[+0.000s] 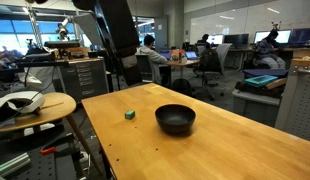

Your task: Put the block in the bowl

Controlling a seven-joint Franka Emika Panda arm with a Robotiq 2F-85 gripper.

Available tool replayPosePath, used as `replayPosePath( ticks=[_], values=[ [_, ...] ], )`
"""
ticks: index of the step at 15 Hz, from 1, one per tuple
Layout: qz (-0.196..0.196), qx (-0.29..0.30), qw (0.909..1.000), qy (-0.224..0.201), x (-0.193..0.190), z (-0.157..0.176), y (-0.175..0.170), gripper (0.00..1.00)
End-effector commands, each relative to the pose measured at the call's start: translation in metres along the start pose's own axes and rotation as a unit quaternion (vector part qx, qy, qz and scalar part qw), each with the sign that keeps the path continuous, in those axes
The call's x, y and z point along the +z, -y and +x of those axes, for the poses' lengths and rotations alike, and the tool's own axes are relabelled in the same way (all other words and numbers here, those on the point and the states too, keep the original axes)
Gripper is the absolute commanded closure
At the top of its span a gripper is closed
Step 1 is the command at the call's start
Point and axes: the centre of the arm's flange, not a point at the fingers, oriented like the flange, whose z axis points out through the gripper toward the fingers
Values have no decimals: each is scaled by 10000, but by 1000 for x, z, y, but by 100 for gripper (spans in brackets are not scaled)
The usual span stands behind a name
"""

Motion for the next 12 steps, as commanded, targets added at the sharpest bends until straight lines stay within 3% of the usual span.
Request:
replayPosePath(
  ticks=[1,9,12],
  values=[
    [-1,0,10000,-2,0,0,0,0],
    [-1,0,10000,-2,0,0,0,0],
    [90,300,9995,68,3,6,6,0]
  ],
)
